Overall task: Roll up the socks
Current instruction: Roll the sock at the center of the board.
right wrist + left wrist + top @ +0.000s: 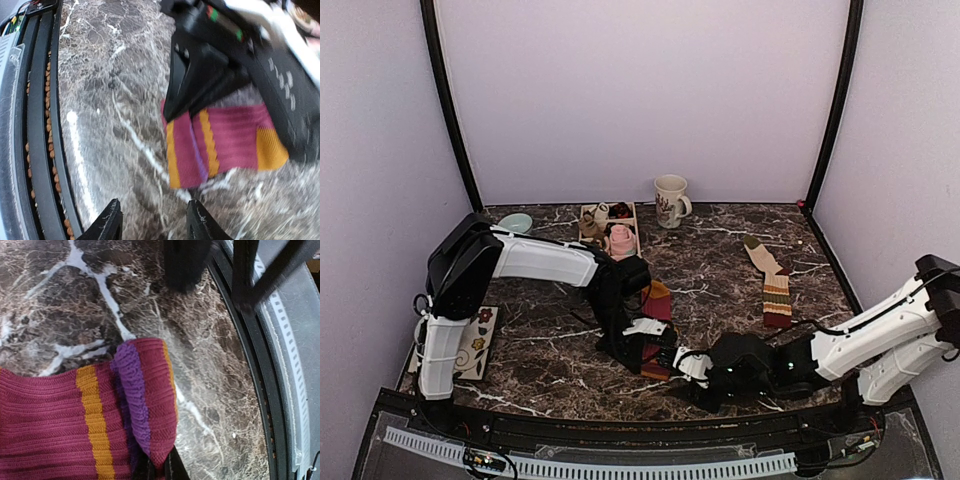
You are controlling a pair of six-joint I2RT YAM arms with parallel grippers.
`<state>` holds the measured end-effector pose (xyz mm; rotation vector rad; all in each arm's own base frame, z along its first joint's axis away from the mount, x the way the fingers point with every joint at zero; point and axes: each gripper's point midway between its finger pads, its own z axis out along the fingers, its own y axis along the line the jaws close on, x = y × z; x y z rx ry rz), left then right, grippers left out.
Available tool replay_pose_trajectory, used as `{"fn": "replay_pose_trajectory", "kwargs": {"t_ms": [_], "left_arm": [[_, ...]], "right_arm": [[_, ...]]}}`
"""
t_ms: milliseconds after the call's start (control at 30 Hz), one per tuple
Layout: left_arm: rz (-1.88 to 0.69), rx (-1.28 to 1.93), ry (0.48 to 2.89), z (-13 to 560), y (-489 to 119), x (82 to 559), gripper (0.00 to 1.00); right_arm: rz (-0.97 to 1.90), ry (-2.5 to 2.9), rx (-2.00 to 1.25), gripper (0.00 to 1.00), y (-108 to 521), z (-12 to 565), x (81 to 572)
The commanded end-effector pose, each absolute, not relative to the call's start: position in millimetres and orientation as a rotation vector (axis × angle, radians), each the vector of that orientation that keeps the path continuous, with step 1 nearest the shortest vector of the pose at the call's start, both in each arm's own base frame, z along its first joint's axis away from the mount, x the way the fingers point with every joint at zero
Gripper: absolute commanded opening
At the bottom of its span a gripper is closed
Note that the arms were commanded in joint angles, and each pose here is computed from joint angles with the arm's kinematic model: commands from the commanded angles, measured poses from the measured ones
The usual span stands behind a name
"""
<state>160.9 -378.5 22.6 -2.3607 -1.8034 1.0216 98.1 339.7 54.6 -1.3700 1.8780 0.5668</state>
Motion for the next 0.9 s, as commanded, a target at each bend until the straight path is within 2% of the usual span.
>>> {"fn": "replay_pose_trajectory", "kwargs": {"t_ms": [0, 200, 500, 867], "left_arm": [[0.917, -2.203, -1.708, -2, -344, 135, 0.00], [0.897, -2.202, -1.695, -6, -341, 135, 0.00], [0.879, -2.210, -1.695, -9, -341, 138, 0.00], [0.871, -2.218, -1.711, -9, -345, 145, 0.00]], "right_arm": [[0.430, 1.710, -1.521, 0.44, 363, 68, 105], [0.351, 1.610, -1.642, 0.45, 385, 60, 109], [0.356, 1.580, -1.652, 0.44, 403, 43, 116], [0.374, 1.624, -1.586, 0.36, 404, 26, 121]]}}
